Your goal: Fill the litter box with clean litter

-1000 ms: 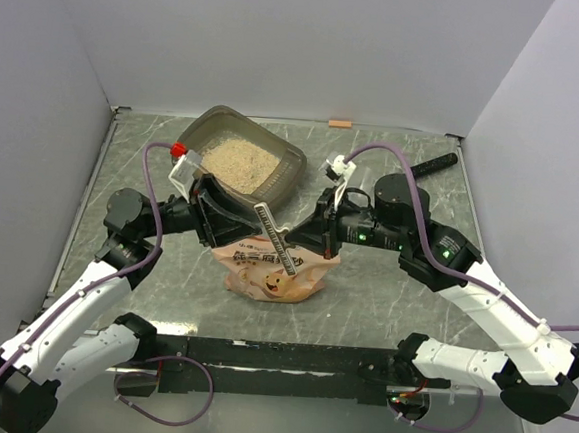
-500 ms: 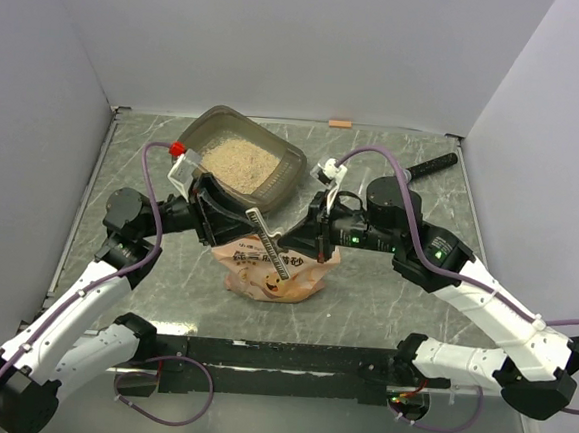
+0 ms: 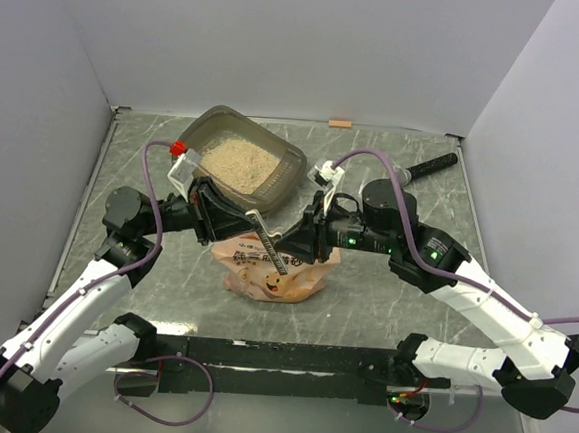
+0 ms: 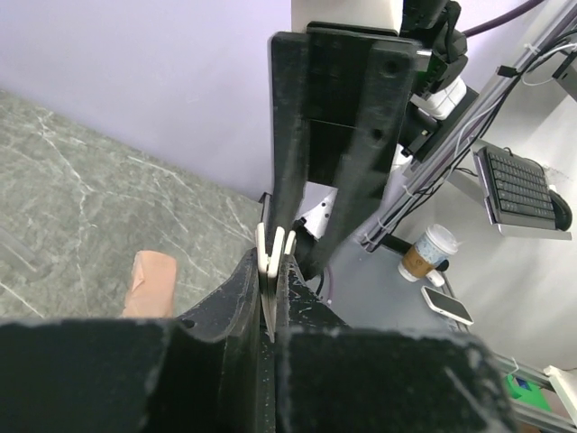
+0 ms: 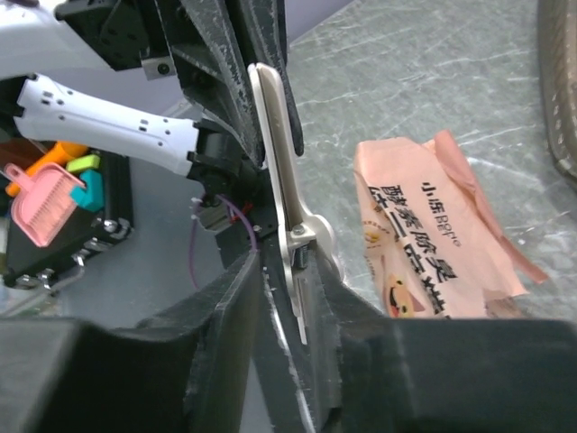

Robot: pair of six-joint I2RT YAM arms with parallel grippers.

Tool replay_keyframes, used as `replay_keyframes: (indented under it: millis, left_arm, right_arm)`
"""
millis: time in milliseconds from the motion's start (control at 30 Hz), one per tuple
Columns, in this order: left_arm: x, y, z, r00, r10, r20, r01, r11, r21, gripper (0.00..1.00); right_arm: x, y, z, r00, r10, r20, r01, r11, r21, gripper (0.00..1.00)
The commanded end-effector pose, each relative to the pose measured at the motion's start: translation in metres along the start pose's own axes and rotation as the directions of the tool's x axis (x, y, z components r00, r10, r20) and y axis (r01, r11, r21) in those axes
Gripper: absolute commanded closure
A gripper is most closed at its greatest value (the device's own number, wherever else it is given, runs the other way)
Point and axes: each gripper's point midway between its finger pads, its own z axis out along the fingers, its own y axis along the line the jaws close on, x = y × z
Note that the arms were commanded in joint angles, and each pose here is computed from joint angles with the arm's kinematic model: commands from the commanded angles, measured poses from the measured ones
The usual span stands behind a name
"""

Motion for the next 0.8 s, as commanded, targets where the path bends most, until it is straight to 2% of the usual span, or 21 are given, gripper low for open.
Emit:
replay_keyframes:
  millis: [0,167,333,500,767]
  left_arm:
    - [-0.018,-0.014,0.001,0.995,0.098,0.025,-0.099,0.994,0.036,0.98]
    - [-0.016,-0.016,0.0,0.995,0.099,0.012,-0.099,0.994,0.041,0.98]
    - [-0.017,-0.024,-0.001,0.995,0.1,0.01,-0.1,0.993,0.069,0.98]
    - [-0.016,-0.033,-0.002,0.996,0.09,-0.001,-0.089,0.991,0.103,0.97]
    - [-0.015,-0.036,-0.004,0.996,0.088,0.0,-0.087,0.99,0.112,0.98]
  right_arm:
    - [-0.011,0.005,-0.009,0.998,-0.032,0.058,0.032,0.999,0.005,0.53]
    - [-0.013,0.001,-0.024,0.993,-0.088,0.081,0.084,0.995,0.056,0.36]
    - [-0.014,0.001,-0.029,0.988,-0.124,0.092,0.119,0.991,0.057,0.27]
    - [-0.005,0.009,-0.019,0.989,-0.138,0.055,0.139,0.99,-0.021,0.26]
    - [-0.002,0.013,-0.005,0.99,-0.125,0.06,0.129,0.988,-0.082,0.26]
